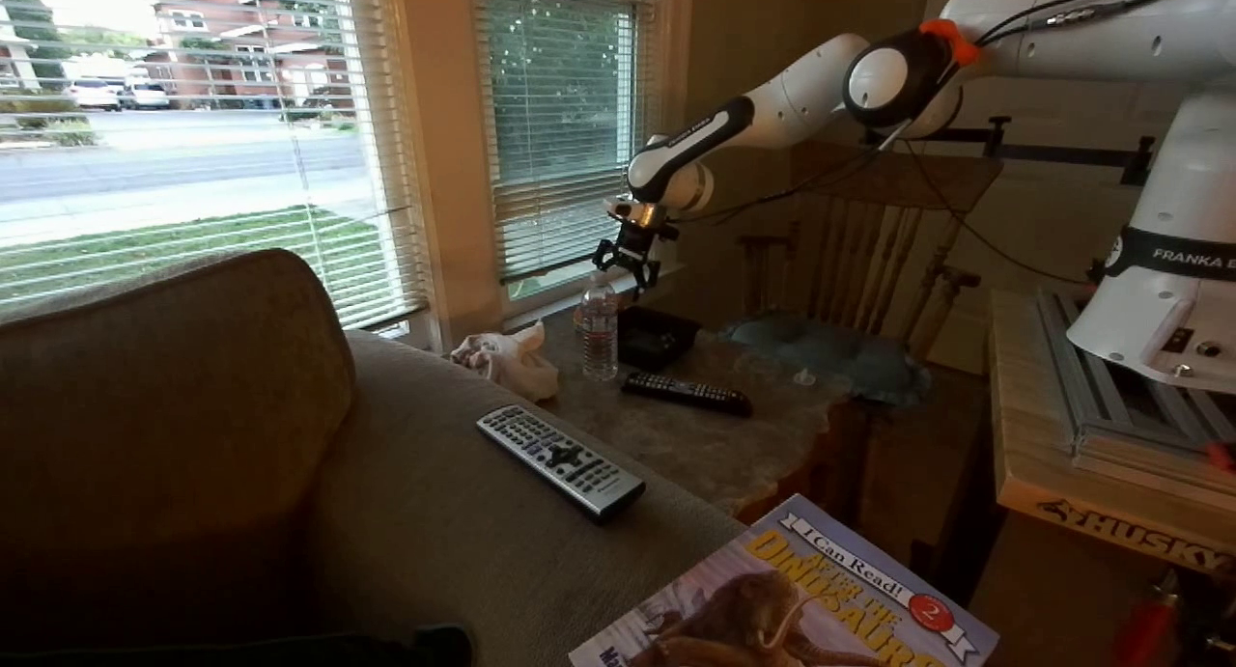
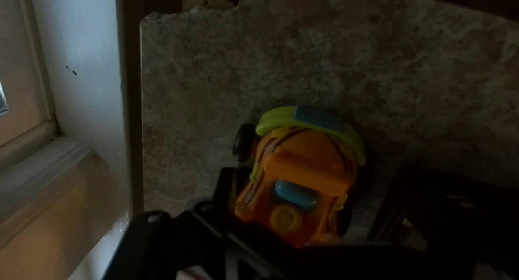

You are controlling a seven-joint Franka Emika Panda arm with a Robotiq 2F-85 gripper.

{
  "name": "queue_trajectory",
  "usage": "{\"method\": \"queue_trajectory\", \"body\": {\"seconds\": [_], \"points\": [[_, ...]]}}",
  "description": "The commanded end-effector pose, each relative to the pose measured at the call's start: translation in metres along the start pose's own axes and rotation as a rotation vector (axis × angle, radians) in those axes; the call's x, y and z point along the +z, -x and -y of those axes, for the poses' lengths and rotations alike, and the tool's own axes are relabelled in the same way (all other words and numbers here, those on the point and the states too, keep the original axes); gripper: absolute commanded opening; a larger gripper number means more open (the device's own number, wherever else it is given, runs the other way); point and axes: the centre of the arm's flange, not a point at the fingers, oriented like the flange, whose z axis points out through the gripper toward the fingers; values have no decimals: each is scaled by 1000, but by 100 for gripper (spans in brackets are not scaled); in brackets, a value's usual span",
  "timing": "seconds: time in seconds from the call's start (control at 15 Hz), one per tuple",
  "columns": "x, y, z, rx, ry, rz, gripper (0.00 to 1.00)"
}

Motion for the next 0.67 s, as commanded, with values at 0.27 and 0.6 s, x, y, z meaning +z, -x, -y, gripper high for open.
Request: {"method": "queue_trajectory", "body": {"seconds": [0.27,0.6], "points": [[0,-4,-1,11,10,-26,100],[-3,-1,-3,-20,31,0,100]]}}
